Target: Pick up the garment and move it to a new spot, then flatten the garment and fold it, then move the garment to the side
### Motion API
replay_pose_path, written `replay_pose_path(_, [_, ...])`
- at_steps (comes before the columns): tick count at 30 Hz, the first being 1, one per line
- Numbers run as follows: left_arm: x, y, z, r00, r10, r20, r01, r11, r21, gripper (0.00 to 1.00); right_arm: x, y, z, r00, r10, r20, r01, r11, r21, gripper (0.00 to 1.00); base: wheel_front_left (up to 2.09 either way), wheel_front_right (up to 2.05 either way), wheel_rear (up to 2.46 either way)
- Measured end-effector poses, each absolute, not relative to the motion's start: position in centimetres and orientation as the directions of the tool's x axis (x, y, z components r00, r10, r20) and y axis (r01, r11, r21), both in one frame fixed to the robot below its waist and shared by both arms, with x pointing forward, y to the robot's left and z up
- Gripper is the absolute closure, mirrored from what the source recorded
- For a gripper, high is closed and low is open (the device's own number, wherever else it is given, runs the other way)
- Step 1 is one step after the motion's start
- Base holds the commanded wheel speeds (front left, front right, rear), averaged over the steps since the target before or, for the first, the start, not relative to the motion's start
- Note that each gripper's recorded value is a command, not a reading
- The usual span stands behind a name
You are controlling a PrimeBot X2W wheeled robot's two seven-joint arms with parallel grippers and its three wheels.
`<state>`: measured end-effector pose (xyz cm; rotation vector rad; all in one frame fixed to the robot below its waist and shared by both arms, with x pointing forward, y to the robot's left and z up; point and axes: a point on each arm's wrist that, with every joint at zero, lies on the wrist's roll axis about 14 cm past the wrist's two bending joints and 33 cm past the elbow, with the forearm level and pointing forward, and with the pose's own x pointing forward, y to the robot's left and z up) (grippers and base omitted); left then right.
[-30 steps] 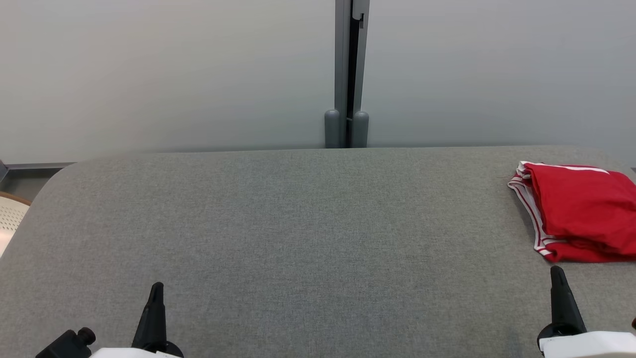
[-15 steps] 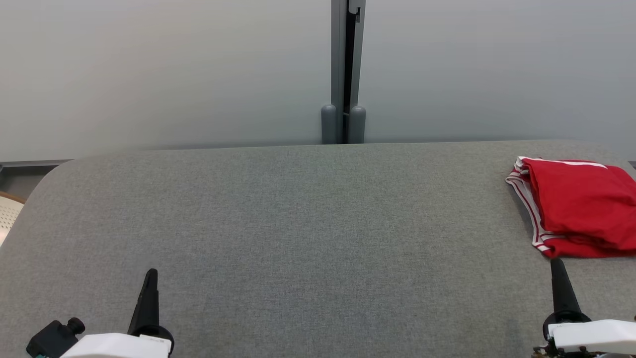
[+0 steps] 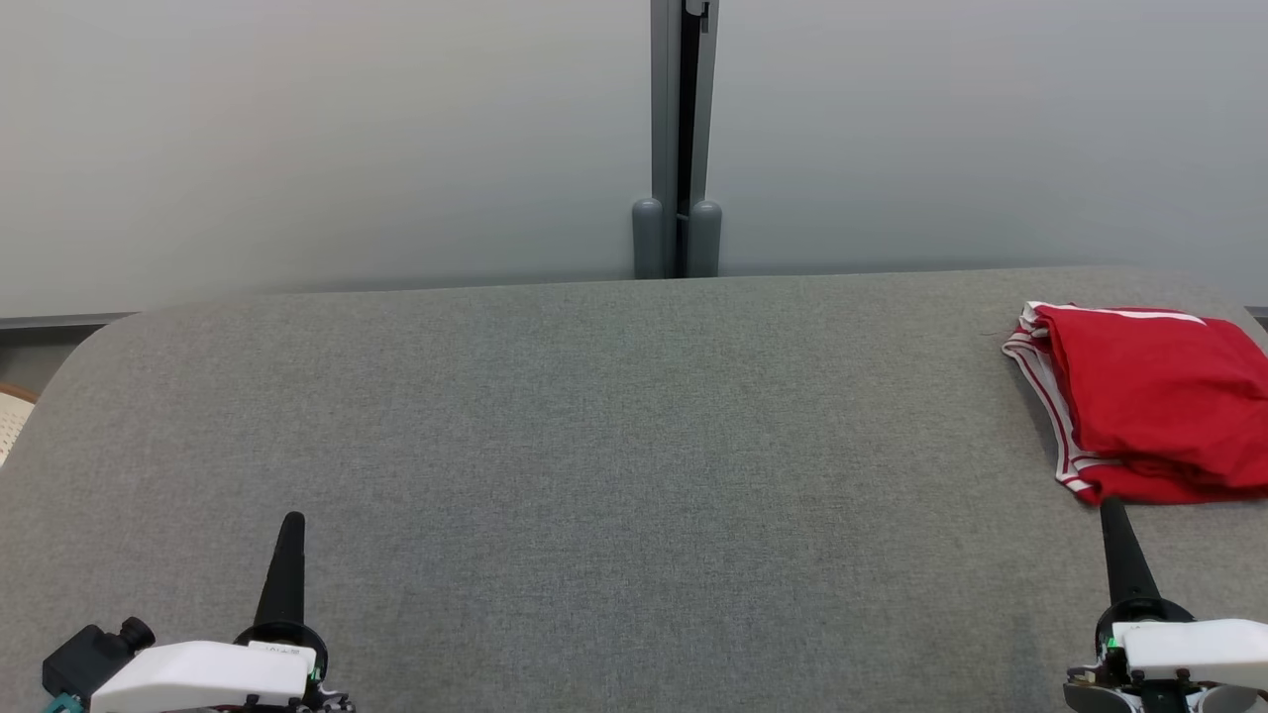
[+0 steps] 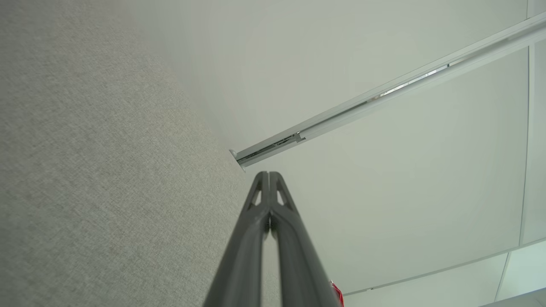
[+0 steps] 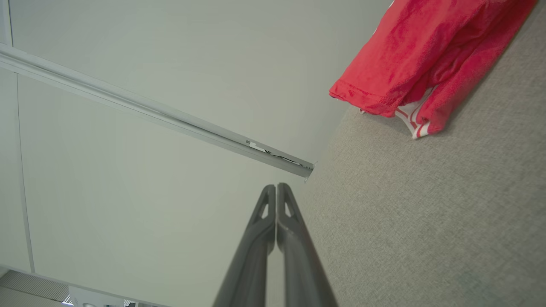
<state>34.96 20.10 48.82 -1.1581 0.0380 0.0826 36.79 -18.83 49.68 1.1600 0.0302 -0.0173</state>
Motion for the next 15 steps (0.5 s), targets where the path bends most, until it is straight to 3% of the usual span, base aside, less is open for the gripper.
replay_pose_path(15, [36.3, 20.1, 49.4, 0.998, 0.029, -0.057, -0.063, 0.261, -0.963, 1.0, 37.6, -19.1, 50.0, 1.0, 0.006, -0.026, 0.024, 0.261, 0.965, 1.0, 0.0, 0.0, 0.0])
